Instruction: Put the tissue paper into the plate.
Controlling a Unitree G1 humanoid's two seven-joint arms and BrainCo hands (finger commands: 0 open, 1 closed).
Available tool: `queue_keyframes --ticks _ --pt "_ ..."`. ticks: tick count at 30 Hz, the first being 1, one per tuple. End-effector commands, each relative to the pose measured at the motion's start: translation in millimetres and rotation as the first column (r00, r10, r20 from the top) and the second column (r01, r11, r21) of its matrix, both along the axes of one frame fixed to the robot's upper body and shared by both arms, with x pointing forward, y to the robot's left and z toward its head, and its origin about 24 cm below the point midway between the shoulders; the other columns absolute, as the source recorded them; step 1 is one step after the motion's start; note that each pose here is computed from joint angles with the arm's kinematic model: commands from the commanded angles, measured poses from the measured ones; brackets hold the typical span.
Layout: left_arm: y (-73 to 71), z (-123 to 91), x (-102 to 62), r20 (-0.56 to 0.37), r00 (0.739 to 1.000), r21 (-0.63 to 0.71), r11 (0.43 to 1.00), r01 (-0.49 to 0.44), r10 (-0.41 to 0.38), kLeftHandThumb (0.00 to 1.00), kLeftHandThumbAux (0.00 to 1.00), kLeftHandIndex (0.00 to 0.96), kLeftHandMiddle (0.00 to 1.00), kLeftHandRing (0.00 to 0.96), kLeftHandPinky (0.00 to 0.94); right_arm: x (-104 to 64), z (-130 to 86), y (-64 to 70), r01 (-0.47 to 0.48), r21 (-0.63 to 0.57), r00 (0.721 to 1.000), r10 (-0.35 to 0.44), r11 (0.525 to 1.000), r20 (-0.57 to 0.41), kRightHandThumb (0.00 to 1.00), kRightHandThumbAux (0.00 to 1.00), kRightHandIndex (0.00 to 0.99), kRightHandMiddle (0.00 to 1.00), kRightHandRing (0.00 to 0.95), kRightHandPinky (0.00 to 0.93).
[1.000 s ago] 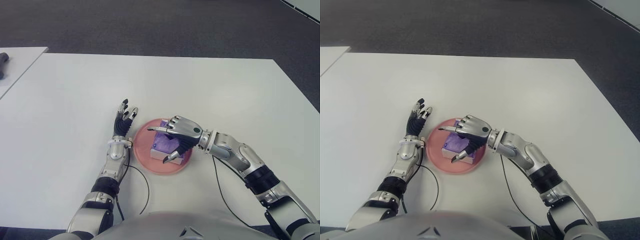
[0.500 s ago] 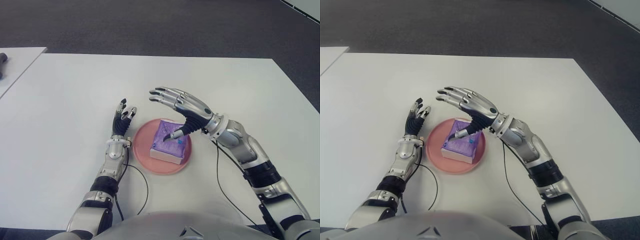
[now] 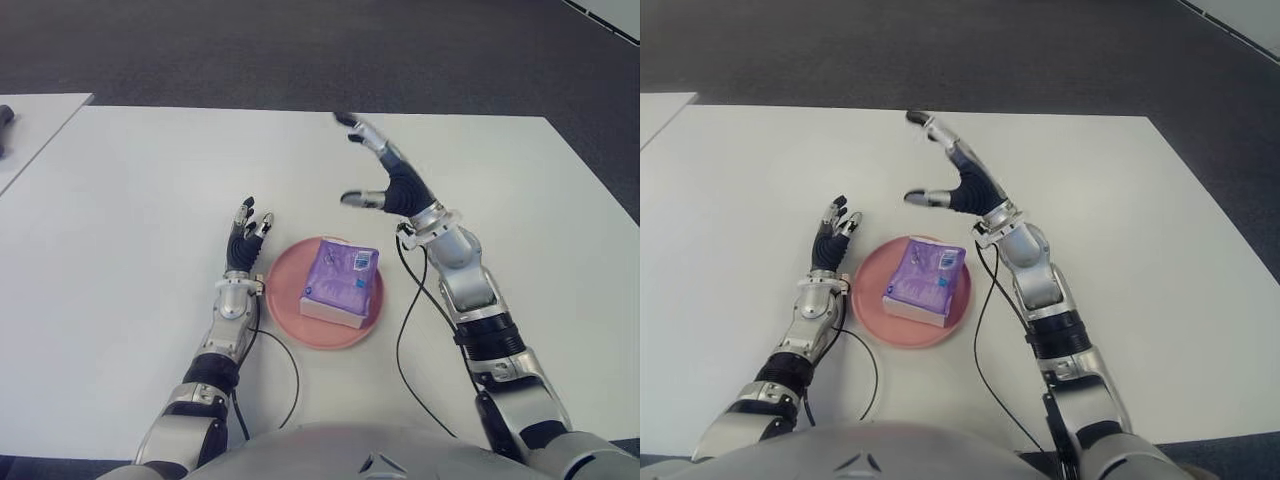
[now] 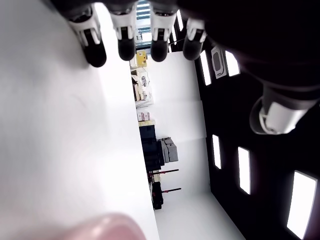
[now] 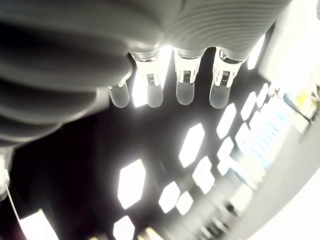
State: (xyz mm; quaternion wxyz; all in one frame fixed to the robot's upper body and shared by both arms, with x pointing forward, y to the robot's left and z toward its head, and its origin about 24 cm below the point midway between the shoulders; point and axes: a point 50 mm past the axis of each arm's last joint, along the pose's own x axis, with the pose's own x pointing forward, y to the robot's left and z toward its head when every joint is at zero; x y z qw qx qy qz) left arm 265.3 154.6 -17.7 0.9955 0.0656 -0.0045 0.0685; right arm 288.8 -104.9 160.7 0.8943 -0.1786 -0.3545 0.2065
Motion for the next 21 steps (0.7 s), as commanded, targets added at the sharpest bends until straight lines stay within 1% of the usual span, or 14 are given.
queue_keyframes --ticks 1,3,5,6,7,8,10,12,13,15,16,18,19,21 --pt "0.8 -11.5 -8.2 -0.058 0.998 -0.006 1.0 -0.006 0.006 0.0 0.409 0.0 0.0 0.0 0.0 11.7 -8.2 -13.7 0.08 0.169 0.997 -0.075 0.982 -0.036 0.098 0.466 0.0 0.0 0.0 0.0" --pt "0.6 -11.4 -8.4 -0.056 0.998 -0.007 1.0 -0.008 0.008 0.0 0.411 0.0 0.0 0.0 0.0 17.0 -13.0 -21.8 0.108 0.196 0.994 -0.1 0.975 -0.052 0.086 0.479 0.0 0.0 0.0 0.0" --pt "0.6 -11.5 -8.7 -0.052 0.999 -0.009 1.0 -0.011 0.011 0.0 0.412 0.0 0.0 0.0 0.0 26.8 -17.0 -34.8 0.138 0.299 0.988 -0.11 0.944 -0.108 0.074 0.495 0.005 0.0 0.0 0.0" --pt "0.5 -11.5 -8.9 -0.051 0.999 -0.01 1.0 -0.012 0.011 0.0 0.414 0.0 0.0 0.0 0.0 29.3 -18.2 -38.1 0.144 0.328 0.986 -0.11 0.934 -0.121 0.071 0.507 0.013 0.0 0.0 0.0" --pt "0.5 -11.6 -9.0 -0.049 0.999 -0.009 1.0 -0.013 0.013 0.0 0.415 0.0 0.0 0.0 0.0 29.3 -17.4 -37.1 0.133 0.419 0.987 -0.083 0.898 -0.135 0.069 0.515 0.019 0.0 0.0 0.0" --pt "0.5 -11.6 -9.1 -0.048 0.999 -0.008 1.0 -0.014 0.014 0.0 0.415 0.0 0.0 0.0 0.0 28.8 -16.9 -35.8 0.122 0.477 0.988 -0.062 0.87 -0.138 0.131 0.544 0.151 0.0 0.0 0.0" --pt "0.1 -11.8 -9.5 -0.047 0.999 -0.006 1.0 -0.015 0.015 0.0 0.416 0.0 0.0 0.0 0.0 28.4 -15.6 -34.4 0.103 0.576 0.99 -0.027 0.811 -0.139 0.188 0.569 0.268 0.0 0.0 0.0" --pt "-0.5 -11.9 -10.0 -0.045 0.999 -0.005 1.0 -0.015 0.014 0.0 0.415 0.0 0.0 0.0 0.0 27.6 -14.6 -35.5 0.104 0.646 0.991 -0.022 0.757 -0.134 0.43 0.641 0.345 0.023 0.0 0.0" --pt "-0.7 -11.9 -10.2 -0.045 0.999 -0.005 1.0 -0.014 0.014 0.0 0.417 0.0 0.0 0.0 0.0 26.9 -14.5 -36.5 0.11 0.669 0.991 -0.027 0.735 -0.133 0.52 0.669 0.373 0.04 0.0 0.0" --pt "-1.0 -11.9 -10.5 -0.044 0.999 -0.006 1.0 -0.011 0.011 0.0 0.419 0.0 0.0 0.0 0.0 24.9 -16.4 -38.8 0.134 0.675 0.989 -0.054 0.726 -0.138 0.598 0.694 0.398 0.054 0.0 0.0" --pt "-1.2 -11.9 -10.6 -0.045 0.999 -0.007 1.0 -0.009 0.009 0.0 0.421 0.0 0.0 0.0 0.0 22.0 -19.5 -40.9 0.167 0.661 0.985 -0.091 0.732 -0.149 0.449 0.656 0.383 0.056 0.0 0.0" --pt "-1.2 -11.8 -10.7 -0.047 0.999 -0.011 1.0 -0.007 0.006 0.0 0.424 0.0 0.0 0.0 0.0 16.2 -28.1 -44.7 0.233 0.642 0.972 -0.153 0.73 -0.179 0.283 0.622 0.265 0.048 0.0 0.0" --pt "-1.0 -11.9 -10.8 -0.048 0.999 -0.013 1.0 -0.007 0.006 0.0 0.425 0.0 0.0 0.0 0.0 13.7 -32.4 -46.1 0.259 0.639 0.966 -0.173 0.725 -0.194 0.214 0.616 0.246 0.043 0.0 0.0" --pt "-0.8 -11.9 -10.7 -0.051 0.999 -0.017 1.0 -0.007 0.006 0.0 0.427 0.0 0.0 0.0 0.0 11.0 -46.4 -48.0 0.313 0.645 0.949 -0.2 0.697 -0.244 0.159 0.617 0.257 0.039 0.0 0.0"
